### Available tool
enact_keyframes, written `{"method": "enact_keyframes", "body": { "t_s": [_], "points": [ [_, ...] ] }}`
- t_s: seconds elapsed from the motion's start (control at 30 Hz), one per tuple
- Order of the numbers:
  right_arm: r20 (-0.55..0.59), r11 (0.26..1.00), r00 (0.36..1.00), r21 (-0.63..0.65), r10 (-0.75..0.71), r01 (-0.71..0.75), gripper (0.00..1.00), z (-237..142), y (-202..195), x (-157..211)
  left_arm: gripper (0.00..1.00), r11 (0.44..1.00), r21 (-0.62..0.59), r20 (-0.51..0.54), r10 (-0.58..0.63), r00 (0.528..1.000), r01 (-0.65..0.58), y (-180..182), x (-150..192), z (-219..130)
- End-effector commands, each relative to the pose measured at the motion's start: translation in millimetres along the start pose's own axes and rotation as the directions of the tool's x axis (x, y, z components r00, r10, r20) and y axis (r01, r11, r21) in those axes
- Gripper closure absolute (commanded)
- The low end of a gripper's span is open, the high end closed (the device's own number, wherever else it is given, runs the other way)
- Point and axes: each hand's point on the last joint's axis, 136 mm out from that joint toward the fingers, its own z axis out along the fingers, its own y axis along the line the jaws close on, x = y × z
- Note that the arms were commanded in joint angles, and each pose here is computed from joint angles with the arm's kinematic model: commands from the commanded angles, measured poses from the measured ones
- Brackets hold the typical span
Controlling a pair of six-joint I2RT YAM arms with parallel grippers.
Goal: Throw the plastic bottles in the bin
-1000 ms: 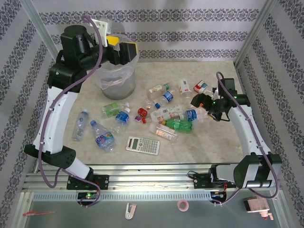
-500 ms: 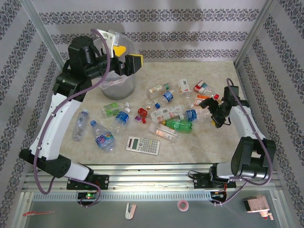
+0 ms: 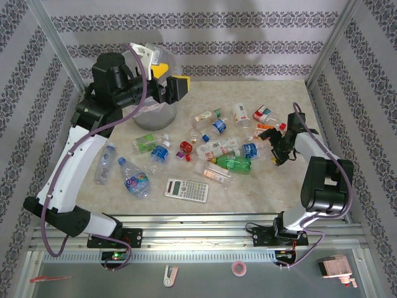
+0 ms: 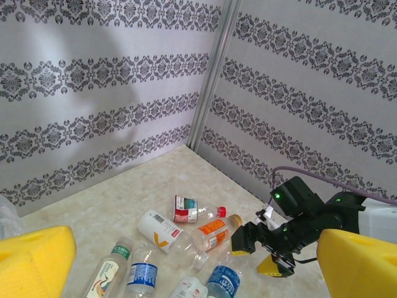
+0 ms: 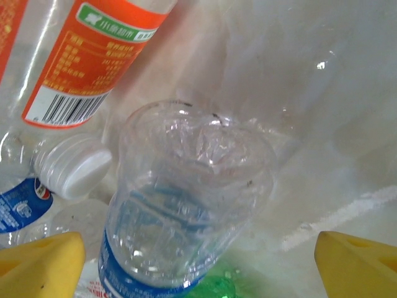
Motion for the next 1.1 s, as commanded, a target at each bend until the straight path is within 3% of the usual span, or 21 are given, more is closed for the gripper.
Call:
{"method": "enact_keyframes", "body": {
  "t_s": [0.0,0.5,1.07],
  "points": [
    [0.011,0.999,0.999,-0.012,0.047,-0.047,0.06,7.6,-0.1,-6.2,0.0,0.999,0.0,0.071,0.045,0.996,-0.045,-9.6,-15.8,-8.7],
    [-0.007,0.996,0.996,0.028,0.091,-0.09,0.14,34.1,-16.4,-7.9,0.0,0.999,0.009,0.055,0.033,0.998,-0.033,-8.3,-3.1,7.9],
    [0.011,0.993,0.996,0.068,0.094,-0.094,0.45,34.6,-29.9,-7.7,0.0,0.999,0.04,0.016,0.024,1.0,-0.025,-13.2,14.6,26.4]
  ]
}}
